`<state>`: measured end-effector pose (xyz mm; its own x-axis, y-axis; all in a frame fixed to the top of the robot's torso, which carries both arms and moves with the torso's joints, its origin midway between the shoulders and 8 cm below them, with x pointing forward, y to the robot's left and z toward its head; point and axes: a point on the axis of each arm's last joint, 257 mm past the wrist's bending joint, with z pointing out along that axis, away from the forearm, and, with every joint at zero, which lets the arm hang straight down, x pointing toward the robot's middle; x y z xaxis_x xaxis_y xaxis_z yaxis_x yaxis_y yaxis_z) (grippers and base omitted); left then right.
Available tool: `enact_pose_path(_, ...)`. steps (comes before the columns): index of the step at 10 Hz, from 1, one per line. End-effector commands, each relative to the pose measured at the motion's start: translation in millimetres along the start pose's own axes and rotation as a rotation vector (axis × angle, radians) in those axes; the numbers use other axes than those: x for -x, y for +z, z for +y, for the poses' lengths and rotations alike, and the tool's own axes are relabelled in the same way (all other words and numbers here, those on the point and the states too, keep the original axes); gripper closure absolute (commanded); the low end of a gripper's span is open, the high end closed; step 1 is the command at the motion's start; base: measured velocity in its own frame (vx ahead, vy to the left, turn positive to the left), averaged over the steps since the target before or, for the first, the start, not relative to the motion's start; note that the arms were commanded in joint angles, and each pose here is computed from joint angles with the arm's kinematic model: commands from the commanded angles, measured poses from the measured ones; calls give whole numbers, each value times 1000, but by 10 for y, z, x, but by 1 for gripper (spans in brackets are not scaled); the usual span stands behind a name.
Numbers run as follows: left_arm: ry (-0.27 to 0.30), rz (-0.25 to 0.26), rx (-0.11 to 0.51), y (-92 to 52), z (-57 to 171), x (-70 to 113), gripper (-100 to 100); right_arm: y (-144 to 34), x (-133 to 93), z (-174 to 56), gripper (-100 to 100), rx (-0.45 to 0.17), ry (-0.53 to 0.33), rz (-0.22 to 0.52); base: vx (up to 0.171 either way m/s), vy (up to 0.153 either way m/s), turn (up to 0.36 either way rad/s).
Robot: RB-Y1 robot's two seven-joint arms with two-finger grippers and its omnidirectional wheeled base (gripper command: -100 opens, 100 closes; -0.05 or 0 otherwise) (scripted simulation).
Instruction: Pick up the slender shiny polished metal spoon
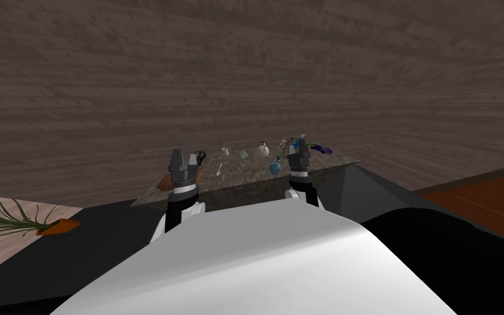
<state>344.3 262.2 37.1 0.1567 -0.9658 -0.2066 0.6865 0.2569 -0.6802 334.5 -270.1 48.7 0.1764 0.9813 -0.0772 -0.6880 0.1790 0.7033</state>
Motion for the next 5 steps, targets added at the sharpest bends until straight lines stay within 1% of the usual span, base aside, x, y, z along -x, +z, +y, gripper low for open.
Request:
enact_pose_path(1,10,46,10,7,65,-78,-100,0,0,0,0,0,0,0,-95,-1,-44)
enact_pose_path(3,23,102,25,19,173,-177,-100,0,0,0,0,0,0,0,-115,-8,-61)
enact_pose_path(5,38,157,48,24,311,-270,-100,0,0,0,0,0,0,0,-127,12,-67)
